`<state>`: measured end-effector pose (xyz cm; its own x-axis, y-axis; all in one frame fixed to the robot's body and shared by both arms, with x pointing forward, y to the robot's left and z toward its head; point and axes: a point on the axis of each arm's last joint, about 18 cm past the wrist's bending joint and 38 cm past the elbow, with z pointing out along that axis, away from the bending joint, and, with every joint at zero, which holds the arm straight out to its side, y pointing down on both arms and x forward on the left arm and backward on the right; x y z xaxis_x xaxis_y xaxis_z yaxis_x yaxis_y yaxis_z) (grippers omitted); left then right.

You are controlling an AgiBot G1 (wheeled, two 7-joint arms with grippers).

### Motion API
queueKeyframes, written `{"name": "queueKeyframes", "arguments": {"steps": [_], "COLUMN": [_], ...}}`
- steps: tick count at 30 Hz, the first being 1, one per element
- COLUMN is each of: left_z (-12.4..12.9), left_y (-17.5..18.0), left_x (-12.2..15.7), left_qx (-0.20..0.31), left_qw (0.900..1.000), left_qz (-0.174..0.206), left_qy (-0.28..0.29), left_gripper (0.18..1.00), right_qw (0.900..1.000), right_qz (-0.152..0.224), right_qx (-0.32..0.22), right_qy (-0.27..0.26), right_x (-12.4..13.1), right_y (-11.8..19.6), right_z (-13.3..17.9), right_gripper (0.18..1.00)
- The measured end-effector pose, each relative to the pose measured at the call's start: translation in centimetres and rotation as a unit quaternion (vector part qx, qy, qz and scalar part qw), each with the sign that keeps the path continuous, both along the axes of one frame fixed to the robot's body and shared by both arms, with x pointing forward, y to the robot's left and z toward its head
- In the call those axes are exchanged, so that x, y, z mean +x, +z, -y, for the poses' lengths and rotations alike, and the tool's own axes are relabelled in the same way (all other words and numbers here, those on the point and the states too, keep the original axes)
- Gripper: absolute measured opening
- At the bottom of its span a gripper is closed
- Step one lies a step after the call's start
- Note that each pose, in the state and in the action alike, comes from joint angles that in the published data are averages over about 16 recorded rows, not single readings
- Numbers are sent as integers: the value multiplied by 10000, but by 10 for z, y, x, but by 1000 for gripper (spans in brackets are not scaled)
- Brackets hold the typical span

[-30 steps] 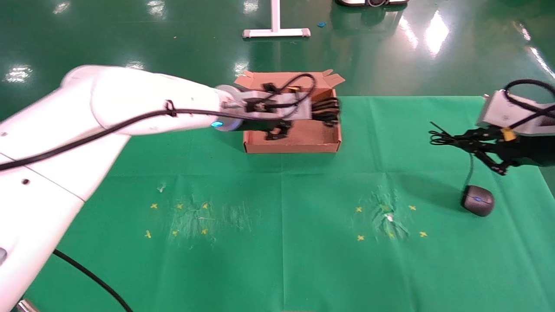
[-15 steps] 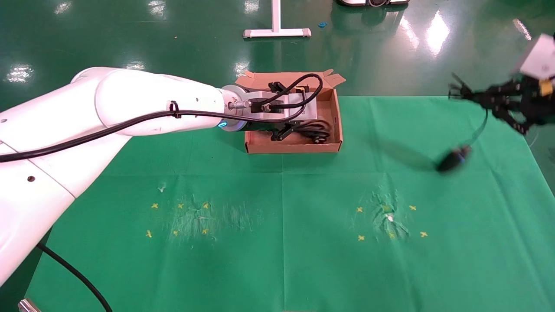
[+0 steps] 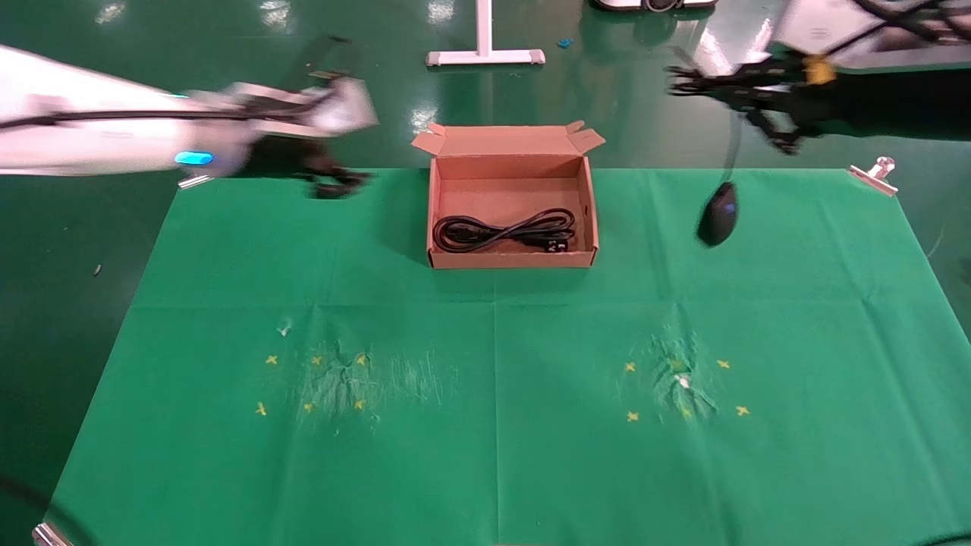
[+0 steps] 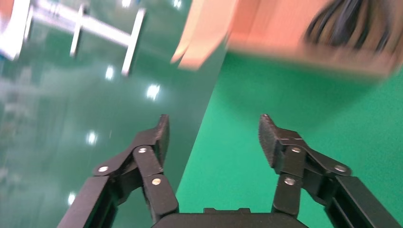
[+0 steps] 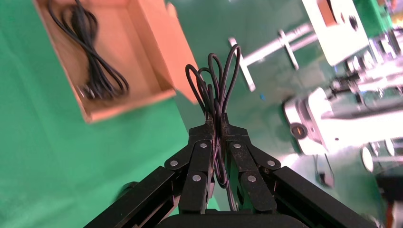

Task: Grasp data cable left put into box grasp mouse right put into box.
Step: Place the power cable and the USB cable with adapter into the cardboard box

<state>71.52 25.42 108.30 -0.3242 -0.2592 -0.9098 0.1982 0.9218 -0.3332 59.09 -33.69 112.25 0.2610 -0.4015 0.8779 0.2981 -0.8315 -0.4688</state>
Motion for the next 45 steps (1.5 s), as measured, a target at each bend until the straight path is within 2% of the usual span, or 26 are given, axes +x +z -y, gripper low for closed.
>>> {"name": "queueKeyframes", "arguments": {"steps": [3, 7, 14, 20, 26, 33, 45], "left_z": [-25, -44, -44, -40, -38, -38, -38], "left_y": [3, 2, -4, -6, -7, -8, -8], "left_x": [-15, -33, -50, -55, -57, -57, -57], "left_qx": [-47, -52, -60, -82, -90, -79, -76], "left_qw": [9998, 9992, 9981, 9973, 9969, 9967, 9967], "left_qz": [14, 42, 134, 196, 222, 237, 233], "left_qy": [201, 406, 598, 701, 749, 772, 778], "left_gripper": [647, 745, 884, 950, 985, 999, 1001], "right_qw": [9997, 9983, 9937, 9914, 9926, 9946, 9954], "right_qz": [34, 51, 55, 18, -68, -227, -288], "right_qx": [-83, -207, -433, -609, -693, -672, -616], "right_qy": [224, 544, 1034, 1157, 997, 753, 680], "right_x": [6, 15, 31, 52, 77, 99, 106], "right_y": [3, 3, -1, -11, -26, -45, -52], "right_z": [-24, -59, -123, -160, -171, -165, -162], "right_gripper": [197, 197, 197, 196, 196, 196, 236]}}
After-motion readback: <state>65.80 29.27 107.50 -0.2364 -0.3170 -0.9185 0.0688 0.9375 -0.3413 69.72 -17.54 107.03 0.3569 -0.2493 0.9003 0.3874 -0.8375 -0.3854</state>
